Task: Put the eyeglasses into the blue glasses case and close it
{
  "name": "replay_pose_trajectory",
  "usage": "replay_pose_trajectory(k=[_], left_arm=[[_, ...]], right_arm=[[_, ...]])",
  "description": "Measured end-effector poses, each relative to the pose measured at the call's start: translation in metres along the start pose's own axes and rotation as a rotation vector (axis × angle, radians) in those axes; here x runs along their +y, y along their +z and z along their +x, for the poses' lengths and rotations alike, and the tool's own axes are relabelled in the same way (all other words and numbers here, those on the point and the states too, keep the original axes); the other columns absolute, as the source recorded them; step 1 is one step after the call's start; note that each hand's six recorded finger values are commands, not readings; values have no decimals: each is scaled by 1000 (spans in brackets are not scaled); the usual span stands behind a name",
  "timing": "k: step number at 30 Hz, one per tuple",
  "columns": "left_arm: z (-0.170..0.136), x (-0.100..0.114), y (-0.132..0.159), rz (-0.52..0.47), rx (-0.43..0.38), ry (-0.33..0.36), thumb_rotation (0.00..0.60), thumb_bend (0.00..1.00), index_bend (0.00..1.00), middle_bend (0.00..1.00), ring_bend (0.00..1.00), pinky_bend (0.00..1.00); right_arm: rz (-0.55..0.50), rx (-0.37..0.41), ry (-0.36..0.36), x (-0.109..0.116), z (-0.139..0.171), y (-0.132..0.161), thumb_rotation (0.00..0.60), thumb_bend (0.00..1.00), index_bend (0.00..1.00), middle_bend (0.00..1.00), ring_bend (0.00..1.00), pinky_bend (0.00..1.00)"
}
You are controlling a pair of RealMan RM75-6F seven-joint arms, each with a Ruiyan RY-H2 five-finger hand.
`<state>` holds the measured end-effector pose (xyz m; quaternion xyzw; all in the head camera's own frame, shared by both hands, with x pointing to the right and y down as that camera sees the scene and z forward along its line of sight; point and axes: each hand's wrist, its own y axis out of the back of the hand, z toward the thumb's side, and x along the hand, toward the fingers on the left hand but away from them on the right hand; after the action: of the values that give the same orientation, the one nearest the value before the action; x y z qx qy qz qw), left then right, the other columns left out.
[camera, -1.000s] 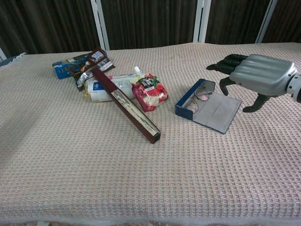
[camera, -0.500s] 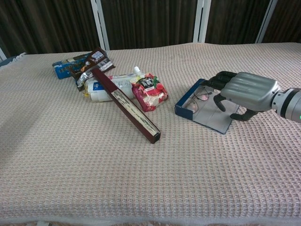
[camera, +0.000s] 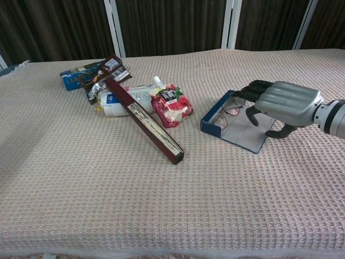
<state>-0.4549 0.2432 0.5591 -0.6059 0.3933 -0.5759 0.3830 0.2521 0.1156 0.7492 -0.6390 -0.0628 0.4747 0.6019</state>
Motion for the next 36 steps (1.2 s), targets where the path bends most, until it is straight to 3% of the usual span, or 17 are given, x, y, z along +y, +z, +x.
replay_pose_trajectory(k=[11, 28, 36], left_arm=[[0, 0, 1, 3, -2, 0, 600, 421, 0, 0, 0, 50], [1, -1, 1, 8, -1, -1, 600, 422, 0, 0, 0, 50], [-1, 0, 1, 10, 1, 6, 600, 423, 0, 0, 0, 54]], right_arm=[[9, -1, 5, -1, 8, -5, 600, 402, 601, 72, 0, 0], [20, -18, 15, -4, -4, 1, 600, 402, 571, 72, 0, 0], [-1, -47, -38, 11, -19, 2, 600, 423, 599, 72, 0, 0]])
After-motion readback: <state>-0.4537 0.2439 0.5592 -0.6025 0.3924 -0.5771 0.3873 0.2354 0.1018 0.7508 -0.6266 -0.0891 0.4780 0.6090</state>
